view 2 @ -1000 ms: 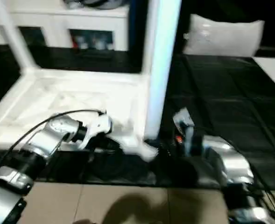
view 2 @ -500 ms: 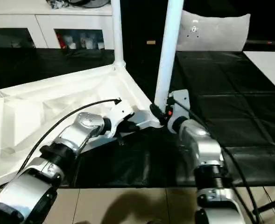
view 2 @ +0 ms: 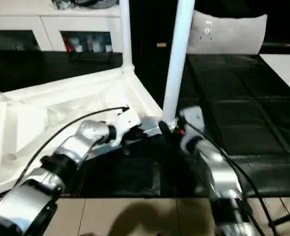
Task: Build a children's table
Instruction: Rotate table base
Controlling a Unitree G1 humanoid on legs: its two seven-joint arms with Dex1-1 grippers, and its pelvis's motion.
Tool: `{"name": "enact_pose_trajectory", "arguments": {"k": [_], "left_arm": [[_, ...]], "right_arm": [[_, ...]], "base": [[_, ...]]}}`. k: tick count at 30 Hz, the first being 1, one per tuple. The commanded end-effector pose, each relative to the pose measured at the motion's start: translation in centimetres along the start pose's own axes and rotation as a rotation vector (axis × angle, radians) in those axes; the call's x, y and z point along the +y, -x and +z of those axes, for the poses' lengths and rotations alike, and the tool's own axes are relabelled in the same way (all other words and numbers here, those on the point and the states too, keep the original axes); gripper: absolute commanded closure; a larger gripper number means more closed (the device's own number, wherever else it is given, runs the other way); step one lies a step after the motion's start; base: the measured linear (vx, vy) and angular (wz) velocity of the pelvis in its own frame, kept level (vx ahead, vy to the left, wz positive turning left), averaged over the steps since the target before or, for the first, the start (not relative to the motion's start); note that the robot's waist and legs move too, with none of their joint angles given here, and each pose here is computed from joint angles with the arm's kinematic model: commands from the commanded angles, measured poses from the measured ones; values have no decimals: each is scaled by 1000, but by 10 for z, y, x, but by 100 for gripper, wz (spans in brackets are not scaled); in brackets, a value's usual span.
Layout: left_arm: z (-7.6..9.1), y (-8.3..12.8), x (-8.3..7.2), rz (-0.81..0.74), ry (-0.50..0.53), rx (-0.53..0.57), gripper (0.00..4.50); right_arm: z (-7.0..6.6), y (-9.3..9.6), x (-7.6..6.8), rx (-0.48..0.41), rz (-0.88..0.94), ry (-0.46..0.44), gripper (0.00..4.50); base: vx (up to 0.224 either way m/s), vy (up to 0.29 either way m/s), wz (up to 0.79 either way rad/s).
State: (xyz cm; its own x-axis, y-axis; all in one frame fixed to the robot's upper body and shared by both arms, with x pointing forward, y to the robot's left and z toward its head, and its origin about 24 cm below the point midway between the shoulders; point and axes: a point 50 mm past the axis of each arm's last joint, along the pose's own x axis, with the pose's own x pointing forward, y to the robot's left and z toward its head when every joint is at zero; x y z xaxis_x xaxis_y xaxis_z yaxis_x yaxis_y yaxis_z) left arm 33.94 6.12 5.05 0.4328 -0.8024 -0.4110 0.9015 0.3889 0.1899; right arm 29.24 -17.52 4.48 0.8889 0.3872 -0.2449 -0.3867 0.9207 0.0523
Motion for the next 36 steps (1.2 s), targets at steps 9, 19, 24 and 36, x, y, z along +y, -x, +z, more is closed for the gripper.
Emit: {"name": "enact_pose_trajectory", "arguments": {"k": [9, 19, 24, 36], "left_arm": [[2, 32, 4, 106, 55, -139, 317], [-3, 82, -1, 146, 84, -120, 249], [-9, 100, -8, 106, 106, -45, 212], [-21, 122, -6, 116, 74, 147, 135]], "right_arm": [[17, 30, 13, -76, 33, 41, 0], [23, 43, 28, -4, 226, 14, 0], [30, 35, 36, -21, 281, 10, 0], [41, -17, 50, -41, 332, 56, 0]], "base": [[0, 0, 0], [0, 0, 0], [0, 0, 0], [0, 0, 0]]}}
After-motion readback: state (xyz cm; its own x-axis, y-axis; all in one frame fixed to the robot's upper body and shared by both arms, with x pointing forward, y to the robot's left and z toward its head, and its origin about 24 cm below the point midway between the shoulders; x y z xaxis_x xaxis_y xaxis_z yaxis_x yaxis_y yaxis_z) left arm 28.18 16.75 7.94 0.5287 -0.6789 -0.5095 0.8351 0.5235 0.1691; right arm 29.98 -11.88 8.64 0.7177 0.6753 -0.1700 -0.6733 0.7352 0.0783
